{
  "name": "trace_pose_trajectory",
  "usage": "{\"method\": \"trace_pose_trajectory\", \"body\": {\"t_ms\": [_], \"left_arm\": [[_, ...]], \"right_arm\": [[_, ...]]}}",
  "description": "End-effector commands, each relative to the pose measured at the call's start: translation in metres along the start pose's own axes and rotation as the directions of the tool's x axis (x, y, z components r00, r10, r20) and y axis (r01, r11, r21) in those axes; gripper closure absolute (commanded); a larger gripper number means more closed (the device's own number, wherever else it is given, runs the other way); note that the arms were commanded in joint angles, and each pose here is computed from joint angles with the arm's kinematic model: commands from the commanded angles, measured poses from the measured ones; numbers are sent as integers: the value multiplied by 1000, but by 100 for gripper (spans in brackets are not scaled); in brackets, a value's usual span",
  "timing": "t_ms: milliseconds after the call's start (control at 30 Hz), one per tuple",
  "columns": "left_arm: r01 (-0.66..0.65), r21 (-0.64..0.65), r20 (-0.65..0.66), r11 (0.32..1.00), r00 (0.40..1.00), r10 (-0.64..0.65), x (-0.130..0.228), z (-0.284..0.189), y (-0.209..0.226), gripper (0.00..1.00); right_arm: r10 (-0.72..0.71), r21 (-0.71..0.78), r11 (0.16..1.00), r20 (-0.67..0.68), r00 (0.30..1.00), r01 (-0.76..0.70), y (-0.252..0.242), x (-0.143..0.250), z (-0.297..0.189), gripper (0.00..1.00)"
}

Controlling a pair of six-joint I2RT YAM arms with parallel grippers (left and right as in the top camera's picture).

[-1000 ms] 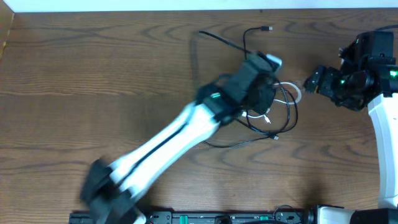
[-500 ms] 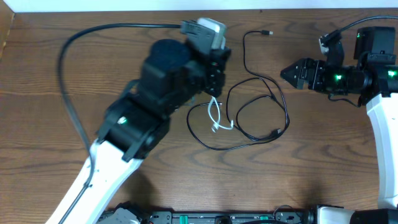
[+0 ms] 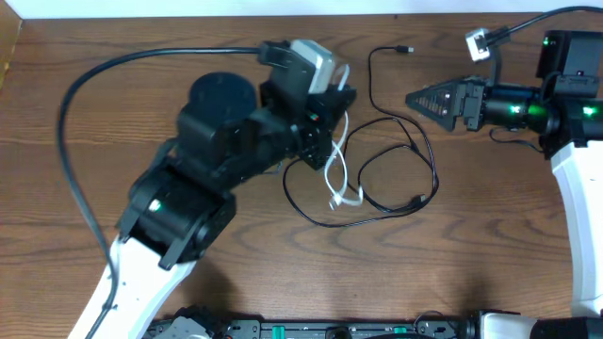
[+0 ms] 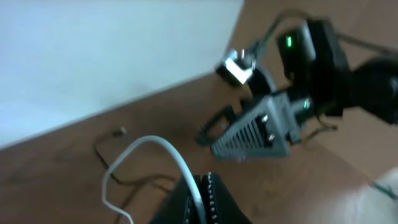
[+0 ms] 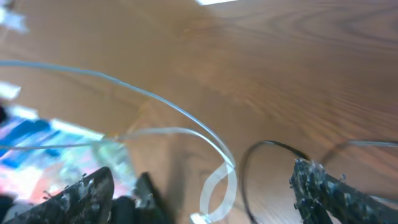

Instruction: Untangle cables

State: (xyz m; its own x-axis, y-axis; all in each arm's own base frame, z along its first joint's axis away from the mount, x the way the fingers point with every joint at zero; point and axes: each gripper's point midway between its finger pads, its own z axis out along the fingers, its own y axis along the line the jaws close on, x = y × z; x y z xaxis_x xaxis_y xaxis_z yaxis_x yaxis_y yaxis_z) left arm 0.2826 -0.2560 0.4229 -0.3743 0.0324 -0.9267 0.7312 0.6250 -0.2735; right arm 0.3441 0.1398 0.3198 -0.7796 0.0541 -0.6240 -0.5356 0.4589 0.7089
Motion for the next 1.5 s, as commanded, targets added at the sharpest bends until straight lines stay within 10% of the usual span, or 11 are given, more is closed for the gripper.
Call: {"method": "trace_pose_trajectory", "body": {"t_ms": [0,533,867,1000,1200,1300,1467], "left_arm": [[-4,131,-53,991,999,11,8,11,-13,93],[160,572,-174,804,982,-72,16,-18,-33,93],[235,578,-236,782,965,-116,24,-21,-36,93],[246,574,-245,781,962,-122,25,-21,-36,92],[243,558,-242,794,962,-125,26,-19,-33,92],[240,510,-236,826,963,-134,27,-13,-25,70],[230,441,-221,868,965,-143,27,-6,-12,63]], "right_arm": [[-66,-147,987,-27,997,61,34,4,11,15],[-459,-275,848,44,887,452,64,13,24,15],[-646,-359,681,117,754,638,99,20,48,19],[-667,-354,650,159,728,672,108,9,52,30],[-627,-320,697,163,762,642,109,-7,53,99],[-540,-229,802,116,833,552,93,-17,58,99],[-418,-93,898,123,900,430,73,-39,58,99]]}}
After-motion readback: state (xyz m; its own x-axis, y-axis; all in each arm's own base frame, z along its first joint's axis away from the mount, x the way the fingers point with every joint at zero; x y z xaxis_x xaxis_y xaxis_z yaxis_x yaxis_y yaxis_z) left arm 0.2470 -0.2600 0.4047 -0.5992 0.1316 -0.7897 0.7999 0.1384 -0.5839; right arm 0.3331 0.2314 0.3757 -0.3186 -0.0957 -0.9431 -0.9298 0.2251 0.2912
